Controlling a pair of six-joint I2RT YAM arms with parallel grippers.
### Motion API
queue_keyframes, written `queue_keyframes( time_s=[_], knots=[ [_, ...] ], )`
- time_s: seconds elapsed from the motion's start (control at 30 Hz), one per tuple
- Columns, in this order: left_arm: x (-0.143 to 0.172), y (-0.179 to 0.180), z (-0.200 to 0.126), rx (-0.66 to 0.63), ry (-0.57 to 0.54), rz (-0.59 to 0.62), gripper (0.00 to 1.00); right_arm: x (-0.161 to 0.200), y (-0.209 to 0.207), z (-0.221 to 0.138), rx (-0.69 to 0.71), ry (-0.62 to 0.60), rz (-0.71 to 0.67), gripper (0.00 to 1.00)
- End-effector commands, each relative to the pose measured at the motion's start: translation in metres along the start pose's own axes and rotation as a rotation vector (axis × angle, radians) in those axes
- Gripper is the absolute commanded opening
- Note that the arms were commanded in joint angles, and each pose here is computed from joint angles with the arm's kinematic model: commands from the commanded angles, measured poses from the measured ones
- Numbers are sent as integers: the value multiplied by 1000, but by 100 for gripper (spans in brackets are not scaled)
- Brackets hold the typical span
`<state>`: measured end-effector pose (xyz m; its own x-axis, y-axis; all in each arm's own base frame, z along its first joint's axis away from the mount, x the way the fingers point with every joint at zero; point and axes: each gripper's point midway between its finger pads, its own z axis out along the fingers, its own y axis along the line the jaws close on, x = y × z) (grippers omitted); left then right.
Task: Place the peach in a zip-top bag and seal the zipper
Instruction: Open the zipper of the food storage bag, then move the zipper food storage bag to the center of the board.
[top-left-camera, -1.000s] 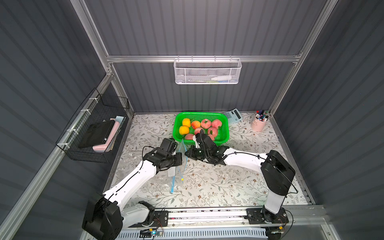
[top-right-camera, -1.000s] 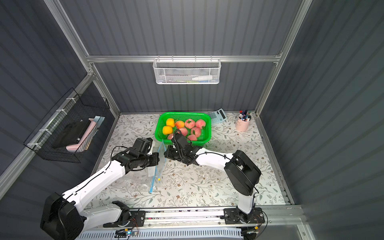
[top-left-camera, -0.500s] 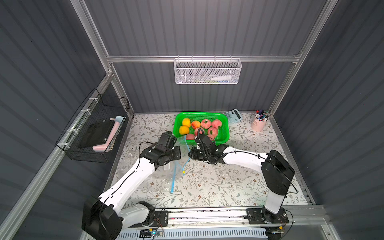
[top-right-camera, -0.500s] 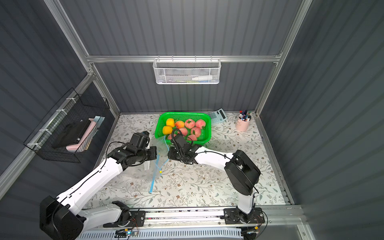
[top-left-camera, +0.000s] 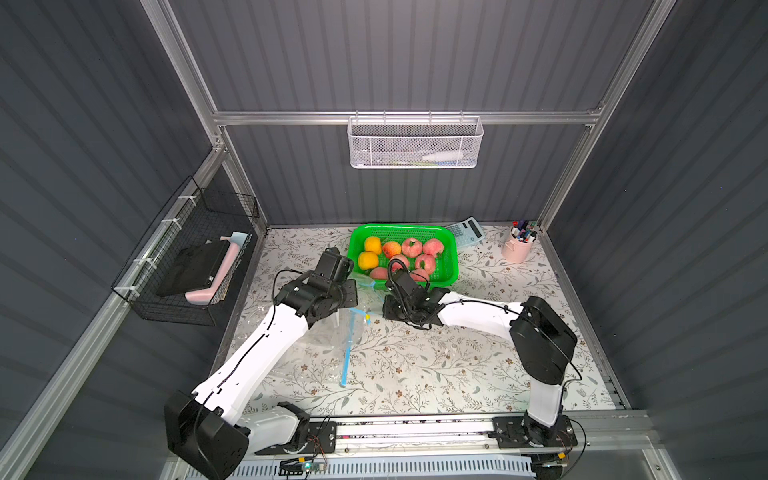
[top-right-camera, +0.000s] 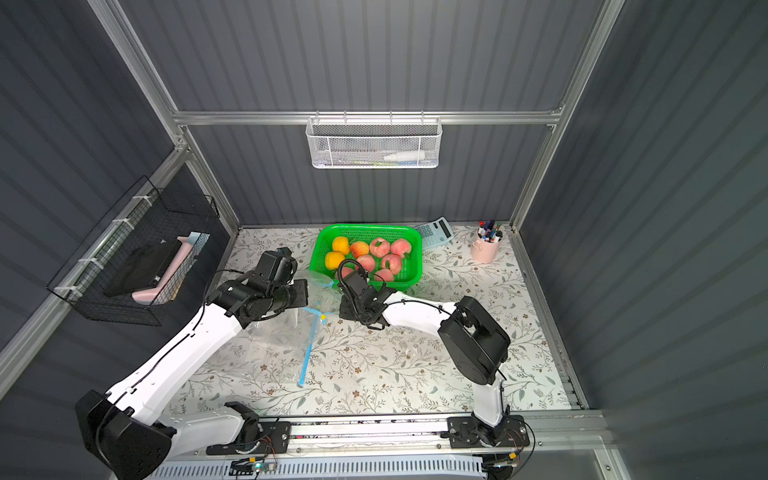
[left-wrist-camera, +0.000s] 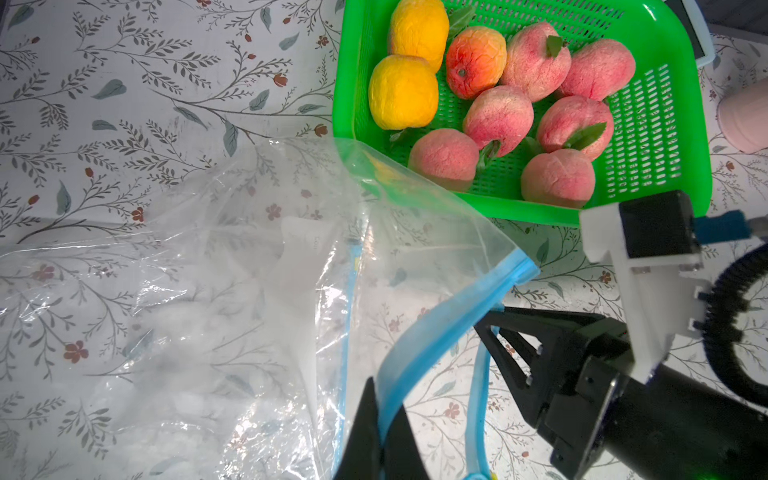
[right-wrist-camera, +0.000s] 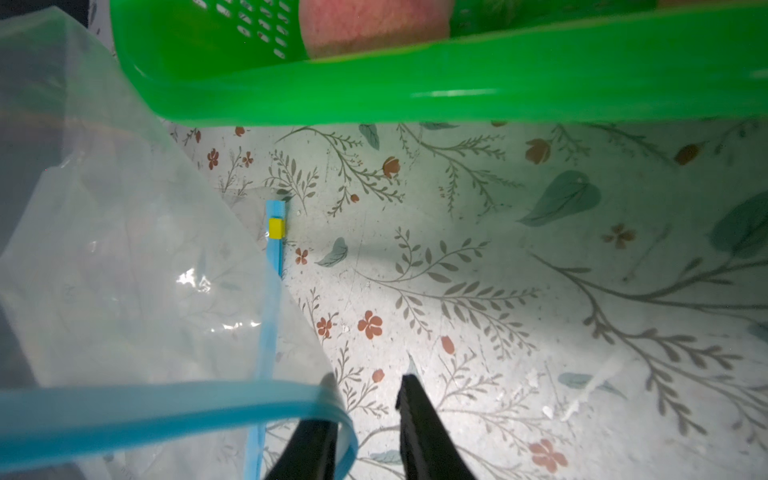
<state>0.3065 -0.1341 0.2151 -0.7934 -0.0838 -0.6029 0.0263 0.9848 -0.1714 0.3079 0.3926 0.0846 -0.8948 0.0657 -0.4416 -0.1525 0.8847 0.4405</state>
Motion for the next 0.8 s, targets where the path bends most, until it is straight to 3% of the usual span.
queue_keyframes(
  time_s=[0.0,0.17,0.33,0.53,0.77],
  knots=[
    [-9,-11,2,34,-7,3,0,-2,-11,7,83,3,-14,30],
    [-5,-13,19,23,24,4,0,-24,33,-17,-85,-37,-108,39],
    [-7,-10,33,-9,28,16,0,-57,57,-61,-171,-158,-191,57],
    [-13,-5,45,-29,32,22,0,-100,12,-85,-30,-340,-182,70],
    [-21,-7,51,-6,22,28,0,-132,-68,-58,89,-270,-58,71]
  ],
)
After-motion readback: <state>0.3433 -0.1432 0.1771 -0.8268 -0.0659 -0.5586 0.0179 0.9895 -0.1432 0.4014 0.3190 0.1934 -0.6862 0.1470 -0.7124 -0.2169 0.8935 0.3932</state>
